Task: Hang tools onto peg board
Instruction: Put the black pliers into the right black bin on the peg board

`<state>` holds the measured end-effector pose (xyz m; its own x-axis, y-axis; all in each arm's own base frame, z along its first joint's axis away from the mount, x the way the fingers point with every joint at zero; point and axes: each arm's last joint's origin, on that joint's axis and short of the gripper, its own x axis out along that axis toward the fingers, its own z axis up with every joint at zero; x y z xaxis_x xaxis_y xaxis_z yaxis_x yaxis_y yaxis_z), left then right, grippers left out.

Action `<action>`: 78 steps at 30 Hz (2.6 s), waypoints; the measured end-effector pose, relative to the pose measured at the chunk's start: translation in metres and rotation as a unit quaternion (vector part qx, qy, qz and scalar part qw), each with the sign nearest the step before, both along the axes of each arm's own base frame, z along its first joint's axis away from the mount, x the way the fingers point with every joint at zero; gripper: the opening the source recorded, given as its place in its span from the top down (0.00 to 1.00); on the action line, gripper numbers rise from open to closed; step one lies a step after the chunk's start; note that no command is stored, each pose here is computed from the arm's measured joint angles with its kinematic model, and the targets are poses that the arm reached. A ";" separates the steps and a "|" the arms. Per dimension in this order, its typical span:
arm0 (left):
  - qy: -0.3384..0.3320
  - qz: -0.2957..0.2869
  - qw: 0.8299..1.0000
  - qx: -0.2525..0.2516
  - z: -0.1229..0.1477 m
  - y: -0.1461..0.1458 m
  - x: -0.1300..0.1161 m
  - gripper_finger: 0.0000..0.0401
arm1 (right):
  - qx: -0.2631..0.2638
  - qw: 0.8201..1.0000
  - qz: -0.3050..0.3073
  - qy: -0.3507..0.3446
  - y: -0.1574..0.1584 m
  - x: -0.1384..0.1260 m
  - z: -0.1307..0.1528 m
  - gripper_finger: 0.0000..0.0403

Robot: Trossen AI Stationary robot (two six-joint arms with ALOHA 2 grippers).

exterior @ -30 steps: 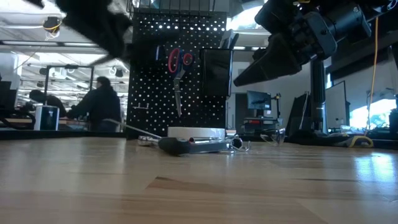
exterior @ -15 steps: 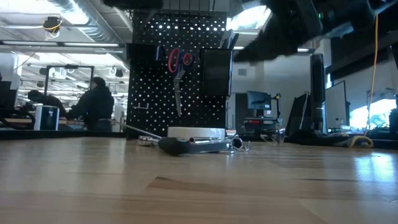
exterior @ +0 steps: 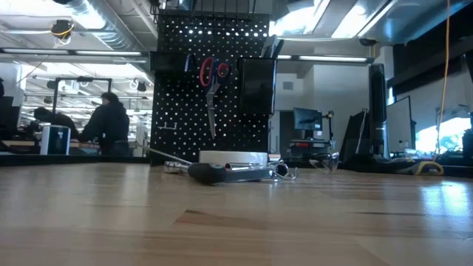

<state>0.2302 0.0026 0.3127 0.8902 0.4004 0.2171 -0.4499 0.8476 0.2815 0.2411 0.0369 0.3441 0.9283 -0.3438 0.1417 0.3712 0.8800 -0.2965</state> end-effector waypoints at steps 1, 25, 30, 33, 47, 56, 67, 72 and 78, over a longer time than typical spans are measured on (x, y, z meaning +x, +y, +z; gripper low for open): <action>-0.002 0.002 1.000 0.001 0.000 0.001 0.001 0.84 | -0.001 1.000 -0.004 0.001 0.000 0.003 0.001 0.60; -0.008 0.005 1.000 0.021 -0.005 -0.029 0.033 0.84 | 0.031 0.998 0.024 -0.053 -0.003 0.083 0.010 0.42; -0.007 0.033 0.999 0.010 -0.005 -0.028 0.032 0.84 | 0.047 0.995 0.074 -0.047 0.000 0.086 0.006 0.43; -0.003 0.005 1.000 0.024 -0.008 -0.029 0.036 0.84 | 0.054 0.994 0.074 -0.058 0.000 0.091 0.002 0.43; 0.007 -0.006 0.997 0.076 -0.029 -0.036 0.060 0.83 | 0.060 0.993 0.031 -0.094 -0.003 0.110 -0.015 0.44; 0.012 -0.004 0.997 0.081 -0.030 -0.037 0.062 0.83 | 0.035 0.996 0.020 -0.086 -0.003 0.110 -0.015 0.77; 0.019 0.047 0.997 0.063 -0.030 -0.037 0.060 0.70 | 0.000 0.998 -0.015 -0.062 -0.004 0.107 -0.015 0.89; 0.055 0.153 0.983 0.079 -0.022 -0.040 0.050 0.62 | -0.028 0.996 -0.066 -0.053 0.001 0.090 0.004 0.85; 0.100 0.219 0.966 0.096 -0.009 -0.048 0.031 0.58 | -0.078 0.988 -0.130 -0.037 0.004 0.067 0.026 0.89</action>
<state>0.2611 -0.0456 0.3040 0.6768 0.7170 0.1669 -0.6736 0.5118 0.5332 0.3080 0.0412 0.3702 0.7970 -0.5375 0.2754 0.6038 0.6981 -0.3848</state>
